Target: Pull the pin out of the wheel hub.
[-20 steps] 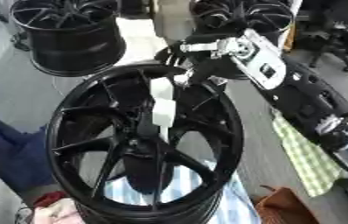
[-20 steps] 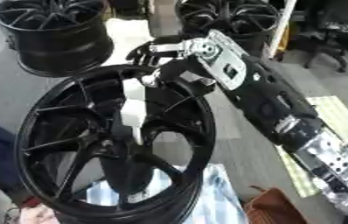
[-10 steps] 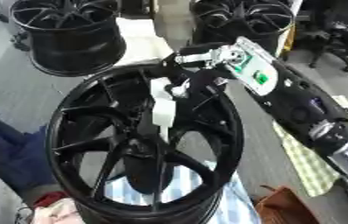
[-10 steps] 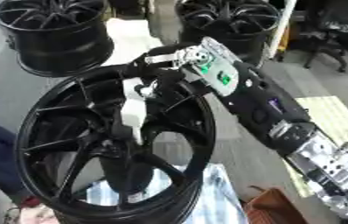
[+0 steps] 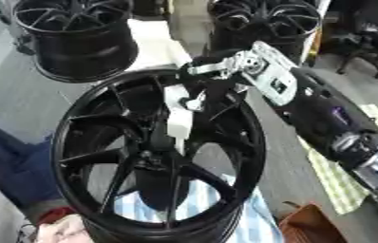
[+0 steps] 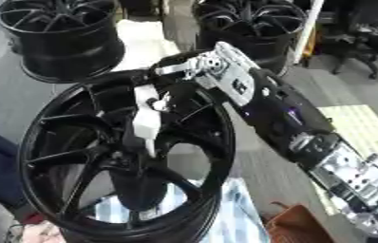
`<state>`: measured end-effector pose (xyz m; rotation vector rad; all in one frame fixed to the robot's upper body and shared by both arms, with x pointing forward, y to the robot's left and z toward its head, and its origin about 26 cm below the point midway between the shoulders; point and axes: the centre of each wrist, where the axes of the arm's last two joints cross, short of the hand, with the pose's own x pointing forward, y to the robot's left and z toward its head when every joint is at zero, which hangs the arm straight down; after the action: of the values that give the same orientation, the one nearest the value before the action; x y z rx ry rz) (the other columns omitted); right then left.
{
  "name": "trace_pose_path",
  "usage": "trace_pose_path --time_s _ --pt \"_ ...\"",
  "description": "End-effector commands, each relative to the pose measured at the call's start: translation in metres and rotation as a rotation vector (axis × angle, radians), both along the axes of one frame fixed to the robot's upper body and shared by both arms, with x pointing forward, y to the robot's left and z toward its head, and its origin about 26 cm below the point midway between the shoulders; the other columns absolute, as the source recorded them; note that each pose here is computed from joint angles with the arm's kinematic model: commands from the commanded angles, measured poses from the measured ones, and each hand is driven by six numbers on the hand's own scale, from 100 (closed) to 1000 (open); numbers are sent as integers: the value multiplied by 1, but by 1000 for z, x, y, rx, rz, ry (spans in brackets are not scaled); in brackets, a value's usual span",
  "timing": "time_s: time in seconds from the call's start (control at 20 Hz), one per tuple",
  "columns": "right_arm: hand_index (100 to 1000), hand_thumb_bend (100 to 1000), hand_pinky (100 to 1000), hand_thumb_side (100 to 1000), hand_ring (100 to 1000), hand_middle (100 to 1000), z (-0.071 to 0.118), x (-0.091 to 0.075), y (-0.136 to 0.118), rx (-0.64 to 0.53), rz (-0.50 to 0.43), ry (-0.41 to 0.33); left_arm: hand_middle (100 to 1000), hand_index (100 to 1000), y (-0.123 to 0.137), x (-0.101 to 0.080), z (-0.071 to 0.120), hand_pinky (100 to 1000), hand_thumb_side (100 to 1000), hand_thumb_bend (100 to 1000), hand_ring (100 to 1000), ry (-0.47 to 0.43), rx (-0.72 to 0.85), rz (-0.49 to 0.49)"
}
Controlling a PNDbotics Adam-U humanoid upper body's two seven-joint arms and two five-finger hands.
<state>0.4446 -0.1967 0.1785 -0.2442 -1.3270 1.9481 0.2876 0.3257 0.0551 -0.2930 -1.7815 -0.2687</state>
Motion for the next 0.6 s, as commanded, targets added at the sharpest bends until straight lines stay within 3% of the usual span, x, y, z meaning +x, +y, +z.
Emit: trace_pose_path --time_s 0.05,0.45,0.6 --pt "932 100 863 520 842 809 9 1 1 -23 6 -36 656 808 -2 3 12 687 842 100 1000 -38 8 -17" --pt "869 100 845 514 804 714 4 3 0 -12 -4 -45 656 808 -4 5 13 686 842 100 1000 -40 3 -25" --pt "798 100 828 497 757 606 3 2 1 -1 1 -53 656 808 -4 5 13 687 842 100 1000 -40 2 -26"
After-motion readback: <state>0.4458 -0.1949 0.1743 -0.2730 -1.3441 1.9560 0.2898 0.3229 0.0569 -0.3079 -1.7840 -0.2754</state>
